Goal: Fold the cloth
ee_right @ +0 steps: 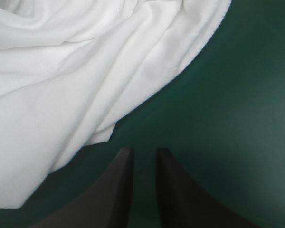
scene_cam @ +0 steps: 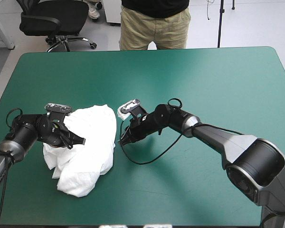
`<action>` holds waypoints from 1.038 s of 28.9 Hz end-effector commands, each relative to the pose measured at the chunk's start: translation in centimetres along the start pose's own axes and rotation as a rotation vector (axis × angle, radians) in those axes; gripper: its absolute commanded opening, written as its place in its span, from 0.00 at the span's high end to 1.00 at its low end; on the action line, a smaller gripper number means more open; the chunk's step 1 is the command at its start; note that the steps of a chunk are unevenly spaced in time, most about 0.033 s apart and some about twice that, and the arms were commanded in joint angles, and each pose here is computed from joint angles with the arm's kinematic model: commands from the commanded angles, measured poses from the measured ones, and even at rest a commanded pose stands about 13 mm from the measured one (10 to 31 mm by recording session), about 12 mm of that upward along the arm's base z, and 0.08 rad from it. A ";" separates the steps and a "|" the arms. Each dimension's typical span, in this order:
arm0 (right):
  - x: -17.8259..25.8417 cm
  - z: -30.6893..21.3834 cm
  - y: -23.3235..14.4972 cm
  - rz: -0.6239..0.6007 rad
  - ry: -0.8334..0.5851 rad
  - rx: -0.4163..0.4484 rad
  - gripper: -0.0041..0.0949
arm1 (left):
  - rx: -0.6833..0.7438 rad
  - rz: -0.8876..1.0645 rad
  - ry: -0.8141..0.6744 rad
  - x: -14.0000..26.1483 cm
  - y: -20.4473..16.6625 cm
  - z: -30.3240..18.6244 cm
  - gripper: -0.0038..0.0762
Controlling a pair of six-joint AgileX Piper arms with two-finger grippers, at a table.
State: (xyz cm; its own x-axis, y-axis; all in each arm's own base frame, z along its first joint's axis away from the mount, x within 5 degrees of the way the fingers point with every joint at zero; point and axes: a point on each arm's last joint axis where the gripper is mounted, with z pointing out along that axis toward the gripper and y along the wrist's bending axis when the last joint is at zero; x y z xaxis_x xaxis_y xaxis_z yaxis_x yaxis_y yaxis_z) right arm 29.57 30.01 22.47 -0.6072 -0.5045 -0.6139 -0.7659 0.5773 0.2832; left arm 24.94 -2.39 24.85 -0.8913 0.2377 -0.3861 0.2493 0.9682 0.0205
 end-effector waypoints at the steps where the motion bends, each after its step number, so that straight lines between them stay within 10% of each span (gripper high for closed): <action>1: -3.0 -3.9 -0.5 0.034 -0.088 0.022 0.61 | -0.008 -0.012 -0.079 -0.9 0.0 -1.4 0.97; 9: -2.8 -11.3 -6.6 0.146 0.020 0.097 0.65 | -0.004 -0.012 -0.058 -0.7 0.0 -1.4 0.97; 15: -1.1 -18.7 -8.6 0.171 0.082 0.318 0.65 | -0.004 -0.012 -0.058 -0.7 0.0 -1.4 0.97; 26: 2.8 -32.5 -5.4 0.299 -0.016 0.665 0.65 | 0.009 -0.024 -0.060 -0.8 -0.2 -1.4 0.97; 30: 4.2 -36.4 -3.2 0.310 -0.123 0.736 0.65 | 0.040 -0.048 -0.050 -0.8 -0.4 -1.8 0.76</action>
State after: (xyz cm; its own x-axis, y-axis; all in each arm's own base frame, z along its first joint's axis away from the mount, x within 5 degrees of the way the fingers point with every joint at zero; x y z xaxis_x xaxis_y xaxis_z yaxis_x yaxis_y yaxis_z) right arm 24.28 3.75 43.17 -0.7683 -0.2345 -0.5956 -0.2486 0.9667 -0.0600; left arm 24.73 -2.61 24.81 -0.9045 0.2157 -0.3679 0.2381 0.9711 -0.0160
